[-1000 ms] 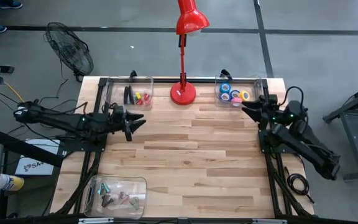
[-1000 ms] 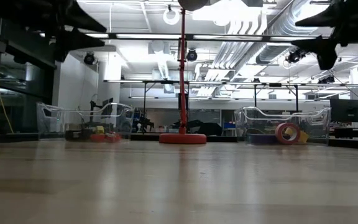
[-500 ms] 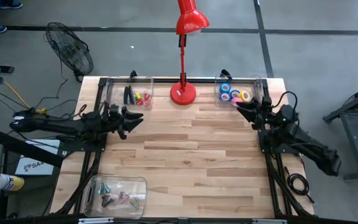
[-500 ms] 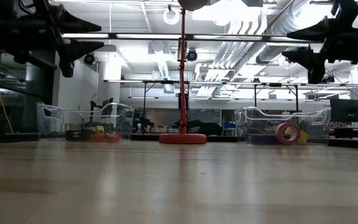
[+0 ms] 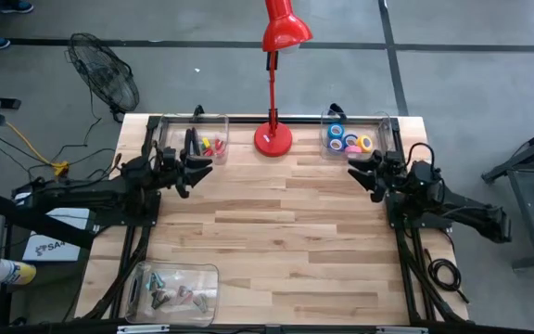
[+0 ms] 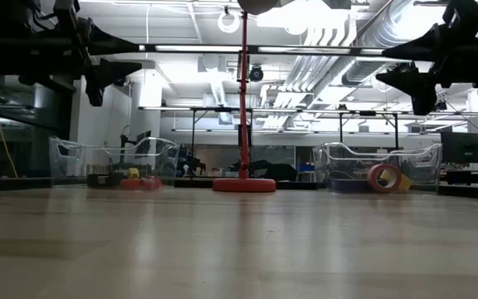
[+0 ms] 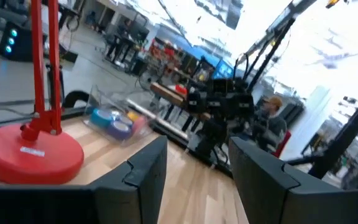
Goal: Pick and place Stapler, Stapler remover, tape
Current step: Return to Home Position
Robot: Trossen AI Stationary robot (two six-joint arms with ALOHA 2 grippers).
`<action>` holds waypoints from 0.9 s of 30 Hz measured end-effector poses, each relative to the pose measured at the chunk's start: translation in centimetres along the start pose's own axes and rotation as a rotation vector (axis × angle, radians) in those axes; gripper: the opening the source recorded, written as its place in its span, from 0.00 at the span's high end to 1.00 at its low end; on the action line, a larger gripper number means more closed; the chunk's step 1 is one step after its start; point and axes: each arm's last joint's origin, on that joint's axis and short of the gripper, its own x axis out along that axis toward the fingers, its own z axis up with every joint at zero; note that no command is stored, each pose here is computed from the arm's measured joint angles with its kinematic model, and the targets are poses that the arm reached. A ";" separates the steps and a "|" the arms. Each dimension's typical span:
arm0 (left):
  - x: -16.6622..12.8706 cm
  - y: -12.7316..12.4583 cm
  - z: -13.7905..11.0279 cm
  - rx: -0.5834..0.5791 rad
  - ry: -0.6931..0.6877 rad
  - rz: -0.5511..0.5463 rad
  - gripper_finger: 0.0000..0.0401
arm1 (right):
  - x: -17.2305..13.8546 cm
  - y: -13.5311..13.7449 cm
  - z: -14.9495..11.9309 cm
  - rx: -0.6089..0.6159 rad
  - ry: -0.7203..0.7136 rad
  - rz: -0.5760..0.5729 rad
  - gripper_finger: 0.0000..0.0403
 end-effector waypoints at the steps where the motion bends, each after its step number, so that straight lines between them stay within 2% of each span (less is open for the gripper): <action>1: 0.0 0.1 0.0 0.002 0.010 0.002 0.58 | 0.0 0.0 -0.1 0.003 0.008 -0.003 0.46; 5: 0.0 0.6 -0.2 0.009 0.035 0.037 0.58 | 0.0 -0.2 -0.9 0.025 0.063 -0.019 0.46; 9: 0.0 0.7 -0.6 0.011 0.069 0.061 0.58 | 0.2 -0.2 -1.3 0.024 0.013 -0.003 0.46; 16: -0.1 0.8 -0.8 0.009 0.087 0.068 0.58 | 0.2 0.0 -1.6 -0.002 0.023 -0.008 0.46; 23: -0.2 0.3 -0.4 0.002 0.086 -0.030 0.58 | 0.2 0.1 -1.6 0.004 0.024 -0.004 0.46; 27: -0.7 0.5 -0.7 0.001 0.074 -0.038 0.58 | 0.2 0.1 -1.6 0.008 0.028 0.005 0.46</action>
